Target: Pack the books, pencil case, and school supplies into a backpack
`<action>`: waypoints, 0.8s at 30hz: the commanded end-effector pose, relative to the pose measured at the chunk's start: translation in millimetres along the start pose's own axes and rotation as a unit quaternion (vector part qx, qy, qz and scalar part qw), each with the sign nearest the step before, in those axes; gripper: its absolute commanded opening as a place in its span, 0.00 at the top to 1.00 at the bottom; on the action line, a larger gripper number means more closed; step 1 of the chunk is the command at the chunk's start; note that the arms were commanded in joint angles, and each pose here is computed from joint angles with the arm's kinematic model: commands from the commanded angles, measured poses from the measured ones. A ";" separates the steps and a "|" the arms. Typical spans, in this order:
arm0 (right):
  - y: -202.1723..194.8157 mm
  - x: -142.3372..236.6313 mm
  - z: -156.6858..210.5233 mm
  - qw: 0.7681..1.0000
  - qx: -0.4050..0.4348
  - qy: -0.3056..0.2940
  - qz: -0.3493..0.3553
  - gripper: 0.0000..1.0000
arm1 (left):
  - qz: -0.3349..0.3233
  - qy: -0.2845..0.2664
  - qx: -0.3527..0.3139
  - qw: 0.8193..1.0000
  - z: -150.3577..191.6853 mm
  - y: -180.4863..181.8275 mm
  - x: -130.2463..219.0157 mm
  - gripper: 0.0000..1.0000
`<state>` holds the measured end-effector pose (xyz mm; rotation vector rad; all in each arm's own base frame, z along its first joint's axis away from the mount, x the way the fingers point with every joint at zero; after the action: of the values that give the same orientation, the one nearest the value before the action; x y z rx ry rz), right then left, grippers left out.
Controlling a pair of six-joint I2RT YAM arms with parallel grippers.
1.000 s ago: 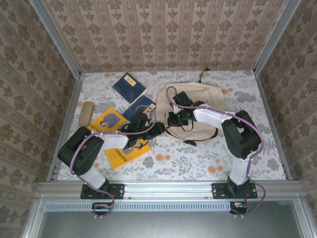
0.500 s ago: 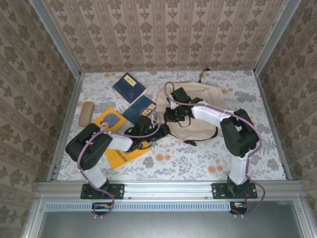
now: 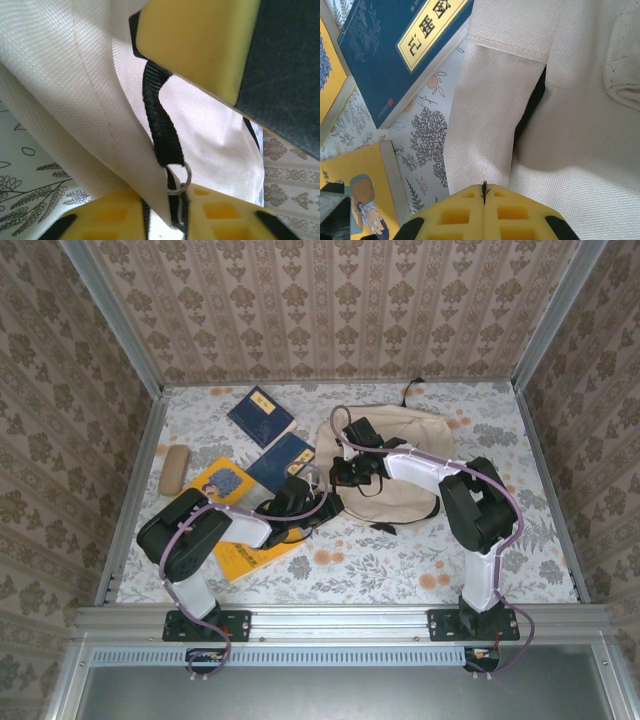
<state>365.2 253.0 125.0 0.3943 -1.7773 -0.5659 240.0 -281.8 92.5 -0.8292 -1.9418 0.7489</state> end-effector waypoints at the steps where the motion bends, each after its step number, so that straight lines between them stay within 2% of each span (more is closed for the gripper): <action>1: 9.2 0.3 -14.5 1.000 -0.004 -0.021 -0.011 1.00 | -0.020 -0.001 0.004 1.000 5.5 8.2 1.4 0.83; 4: 4.5 -2.4 -27.1 0.999 -0.020 -0.048 0.016 1.00 | -0.027 0.005 0.003 1.000 9.7 10.5 4.9 0.88; 11: -9.6 -12.1 -69.4 0.985 -0.075 -0.133 0.082 1.00 | -0.059 0.030 -0.010 0.998 21.8 15.7 19.0 0.91; 17: -2.5 -18.6 -97.8 0.980 -0.080 -0.170 0.068 1.00 | -0.066 0.038 -0.007 0.997 27.1 19.9 22.7 0.91; 22: 13.8 -9.8 -100.9 0.986 -0.045 -0.155 0.036 1.00 | -0.062 0.034 -0.012 0.997 17.3 15.4 22.5 0.88; 24: 18.0 -3.6 -94.7 0.990 -0.031 -0.133 0.026 0.84 | -0.061 0.031 -0.016 0.998 10.6 12.9 22.0 0.87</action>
<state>452.4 253.4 125.9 0.1589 -1.9711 -0.6625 226.6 -260.2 85.4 -0.7224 -1.9549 0.6675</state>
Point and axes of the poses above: each hand's point on the last joint's axis, 136 mm out from that joint toward the fingers, its own x axis back along the fingers, its own y axis along the line the jaws close on, z = x × y, the point moved 7 cm from there along x, back along the fingers, and after that the axes turned 12 degrees about -x, right-handed, at the moved point
